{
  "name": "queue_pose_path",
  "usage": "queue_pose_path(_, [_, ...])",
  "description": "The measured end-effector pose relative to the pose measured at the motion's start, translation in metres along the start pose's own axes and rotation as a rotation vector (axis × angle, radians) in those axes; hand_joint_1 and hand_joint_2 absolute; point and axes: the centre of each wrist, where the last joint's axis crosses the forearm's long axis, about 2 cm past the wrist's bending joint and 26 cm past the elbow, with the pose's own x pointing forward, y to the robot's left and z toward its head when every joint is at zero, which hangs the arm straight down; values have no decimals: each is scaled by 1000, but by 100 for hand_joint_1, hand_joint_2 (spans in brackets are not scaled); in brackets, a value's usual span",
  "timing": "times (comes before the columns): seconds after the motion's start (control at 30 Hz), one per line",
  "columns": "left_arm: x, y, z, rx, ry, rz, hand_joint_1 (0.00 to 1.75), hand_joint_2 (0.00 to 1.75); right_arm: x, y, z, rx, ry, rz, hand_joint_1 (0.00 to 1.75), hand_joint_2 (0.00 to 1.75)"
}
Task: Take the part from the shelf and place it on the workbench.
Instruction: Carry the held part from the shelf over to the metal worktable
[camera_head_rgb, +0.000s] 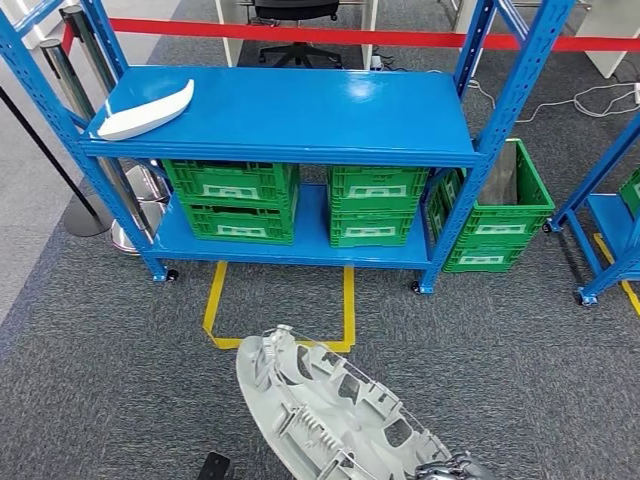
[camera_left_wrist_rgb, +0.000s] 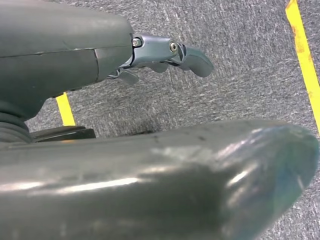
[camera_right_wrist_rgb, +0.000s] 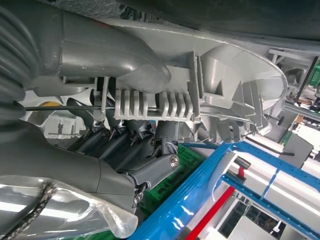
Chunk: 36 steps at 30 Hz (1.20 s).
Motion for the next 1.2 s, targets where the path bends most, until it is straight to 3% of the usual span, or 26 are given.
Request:
queue_pose_path(0.6, [0,0,0,0,-8,3,0,0,2,8,1,-7,40,-89,175,175])
queue_pose_path(1.2, [-1,1,1,-1,-8,2,0,0,2,17,8,0,161,-94,175,175])
